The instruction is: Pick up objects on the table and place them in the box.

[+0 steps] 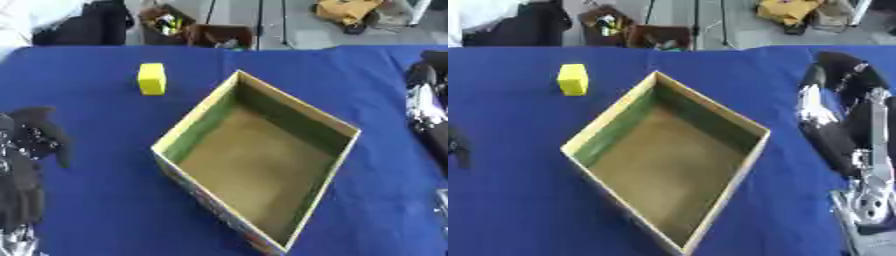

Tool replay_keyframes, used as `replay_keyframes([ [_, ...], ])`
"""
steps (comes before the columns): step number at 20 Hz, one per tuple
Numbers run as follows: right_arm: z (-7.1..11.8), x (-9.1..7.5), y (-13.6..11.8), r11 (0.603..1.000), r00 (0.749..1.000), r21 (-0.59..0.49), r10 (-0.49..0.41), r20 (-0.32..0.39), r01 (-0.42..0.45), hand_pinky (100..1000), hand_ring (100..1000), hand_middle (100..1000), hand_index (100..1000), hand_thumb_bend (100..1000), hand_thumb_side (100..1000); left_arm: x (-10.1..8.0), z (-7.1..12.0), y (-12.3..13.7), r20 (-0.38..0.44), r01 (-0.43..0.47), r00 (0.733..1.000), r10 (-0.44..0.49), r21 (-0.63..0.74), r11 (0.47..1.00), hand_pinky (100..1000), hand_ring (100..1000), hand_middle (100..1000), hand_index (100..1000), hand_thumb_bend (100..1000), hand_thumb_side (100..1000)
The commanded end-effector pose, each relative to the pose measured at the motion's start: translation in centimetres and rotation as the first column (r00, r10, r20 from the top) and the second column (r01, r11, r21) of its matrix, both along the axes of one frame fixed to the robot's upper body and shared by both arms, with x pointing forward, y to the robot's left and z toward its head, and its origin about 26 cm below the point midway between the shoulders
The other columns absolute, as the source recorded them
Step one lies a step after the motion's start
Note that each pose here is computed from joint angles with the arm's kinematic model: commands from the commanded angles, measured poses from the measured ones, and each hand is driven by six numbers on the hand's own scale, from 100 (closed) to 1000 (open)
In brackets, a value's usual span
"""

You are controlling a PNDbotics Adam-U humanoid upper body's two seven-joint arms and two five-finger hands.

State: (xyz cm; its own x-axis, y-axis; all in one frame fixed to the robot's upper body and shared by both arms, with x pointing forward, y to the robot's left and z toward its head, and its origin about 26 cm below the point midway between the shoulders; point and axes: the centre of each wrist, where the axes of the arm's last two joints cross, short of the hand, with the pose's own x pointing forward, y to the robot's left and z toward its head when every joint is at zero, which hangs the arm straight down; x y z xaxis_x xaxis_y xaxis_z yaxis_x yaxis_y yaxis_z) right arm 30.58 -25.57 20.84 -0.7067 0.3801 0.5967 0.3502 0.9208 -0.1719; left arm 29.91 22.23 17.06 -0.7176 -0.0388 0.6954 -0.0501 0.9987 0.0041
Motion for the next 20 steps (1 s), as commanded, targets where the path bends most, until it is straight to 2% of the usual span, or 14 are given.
replay_keyframes([
  [1, 0.6, -0.2, 0.1, 1.0, 1.0, -0.005, 0.003, 0.023, -0.003, 727, 678, 610, 740, 100, 412, -0.3, 0.5, -0.2, 0.023, 0.01, 1.0, -0.01, 0.004, 1.0, 200, 394, 408, 638, 100, 992],
  [12, 0.6, -0.2, 0.0, 1.0, 1.0, -0.011, 0.002, 0.023, -0.002, 727, 678, 610, 740, 100, 414, -0.1, 1.1, 0.4, 0.042, -0.01, 0.999, 0.008, 0.032, 0.999, 205, 401, 417, 648, 100, 974],
  [14, 0.6, -0.2, -0.1, 1.0, 1.0, -0.017, -0.001, 0.021, 0.002, 727, 678, 610, 740, 100, 415, 0.1, 1.9, 0.9, 0.069, -0.025, 0.997, 0.02, 0.08, 0.996, 223, 423, 445, 688, 100, 935],
  [17, 0.5, -0.3, -0.3, 1.0, 1.0, -0.026, -0.01, 0.016, 0.01, 728, 678, 610, 740, 100, 416, 0.5, 3.9, 2.0, 0.129, -0.062, 0.991, 0.038, 0.186, 0.981, 263, 459, 502, 805, 100, 900],
  [18, 0.4, -0.3, -0.4, 1.0, 1.0, -0.028, -0.012, 0.013, 0.012, 728, 679, 610, 740, 100, 416, 0.6, 4.7, 2.3, 0.157, -0.075, 0.987, 0.04, 0.224, 0.972, 301, 487, 544, 838, 100, 898],
  [20, 0.4, -0.3, -0.4, 0.999, 1.0, -0.032, -0.013, 0.011, 0.013, 728, 679, 610, 740, 100, 416, 0.8, 6.1, 2.9, 0.197, -0.109, 0.979, 0.052, 0.293, 0.95, 308, 493, 551, 840, 100, 896],
])
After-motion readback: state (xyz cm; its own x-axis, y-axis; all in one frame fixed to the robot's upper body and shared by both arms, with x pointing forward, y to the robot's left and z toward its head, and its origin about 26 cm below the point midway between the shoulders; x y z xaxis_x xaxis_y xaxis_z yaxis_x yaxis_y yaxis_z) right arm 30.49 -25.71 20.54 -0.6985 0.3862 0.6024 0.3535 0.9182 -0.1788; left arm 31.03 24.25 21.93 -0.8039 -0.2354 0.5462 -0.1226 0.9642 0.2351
